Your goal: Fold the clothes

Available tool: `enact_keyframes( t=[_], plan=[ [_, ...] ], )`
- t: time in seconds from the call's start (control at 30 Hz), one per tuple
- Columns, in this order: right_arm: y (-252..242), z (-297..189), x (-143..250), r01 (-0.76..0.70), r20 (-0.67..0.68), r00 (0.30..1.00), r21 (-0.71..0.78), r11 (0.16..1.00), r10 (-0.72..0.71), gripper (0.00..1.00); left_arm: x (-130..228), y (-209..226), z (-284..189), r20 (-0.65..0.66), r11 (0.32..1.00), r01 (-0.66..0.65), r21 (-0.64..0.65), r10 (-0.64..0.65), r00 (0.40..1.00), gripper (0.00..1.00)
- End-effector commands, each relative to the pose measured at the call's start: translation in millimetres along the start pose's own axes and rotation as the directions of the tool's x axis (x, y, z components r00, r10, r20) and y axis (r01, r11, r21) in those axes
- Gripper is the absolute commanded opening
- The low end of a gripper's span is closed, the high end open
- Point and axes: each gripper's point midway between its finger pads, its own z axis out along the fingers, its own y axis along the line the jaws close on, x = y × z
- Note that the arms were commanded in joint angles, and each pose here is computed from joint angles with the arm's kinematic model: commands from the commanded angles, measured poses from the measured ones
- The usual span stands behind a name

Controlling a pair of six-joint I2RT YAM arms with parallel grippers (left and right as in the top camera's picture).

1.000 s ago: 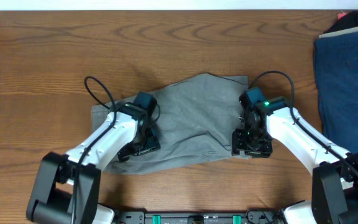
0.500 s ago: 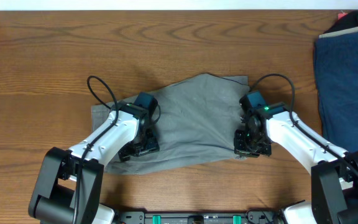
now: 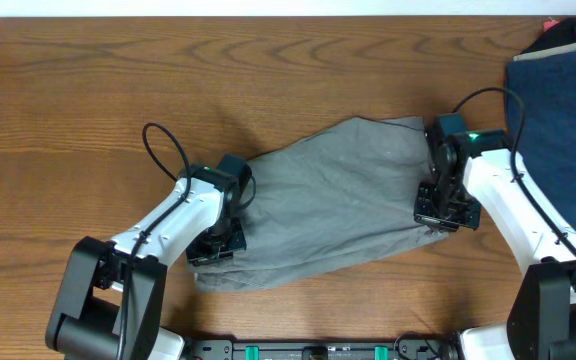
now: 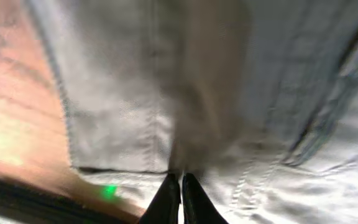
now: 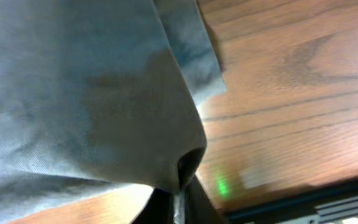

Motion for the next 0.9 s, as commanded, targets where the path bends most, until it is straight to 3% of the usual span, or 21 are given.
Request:
enact_keyframes(
  t=[0.0, 0.1, 0.3, 0.4, 0.47, 0.53, 0.67, 0.87],
  plan=[
    [-9, -3, -4, 0.000, 0.018, 1.000, 0.044, 0.999, 0.000, 0.36, -1, 15, -3, 0.014, 0.996, 0.050, -0.074, -0.050, 0.999, 0.06],
    [-13, -4, -6, -0.010, 0.023, 1.000, 0.057, 0.998, 0.009, 0.99, 2, 17, -13, 0.021, 0.996, 0.052, -0.069, -0.051, 0.998, 0.06],
    [-10, -23, -21, -0.027, 0.067, 0.997, 0.012, 1.000, 0.026, 0.99, -1, 8, -45, 0.110, 0.998, 0.050, 0.048, -0.055, 0.992, 0.06],
    [22, -33, -35, 0.076, 0.115, 0.992, -0.141, 0.987, -0.060, 0.97, -3, -14, -57, 0.140, 0.983, -0.004, 0.181, -0.022, 0.990, 0.06],
    [50, -40, -44, 0.179, 0.175, 0.975, -0.269, 0.946, -0.134, 0.73, -6, -30, -60, 0.155, 0.968, -0.053, 0.246, 0.015, 0.988, 0.06],
    [70, -45, -54, 0.250, 0.241, 0.955, -0.340, 0.907, -0.173, 0.65, -7, -44, -60, 0.165, 0.955, -0.082, 0.284, 0.035, 0.986, 0.06],
    [82, -46, -79, 0.303, 0.345, 0.920, -0.326, 0.896, -0.186, 0.87, -4, -68, -49, 0.157, 0.940, -0.129, 0.316, 0.082, 0.984, 0.06],
    [77, -28, -103, 0.271, 0.361, 0.918, -0.274, 0.923, -0.162, 0.84, -3, -81, -23, 0.104, 0.952, -0.132, 0.274, 0.107, 0.989, 0.09]
  ],
)
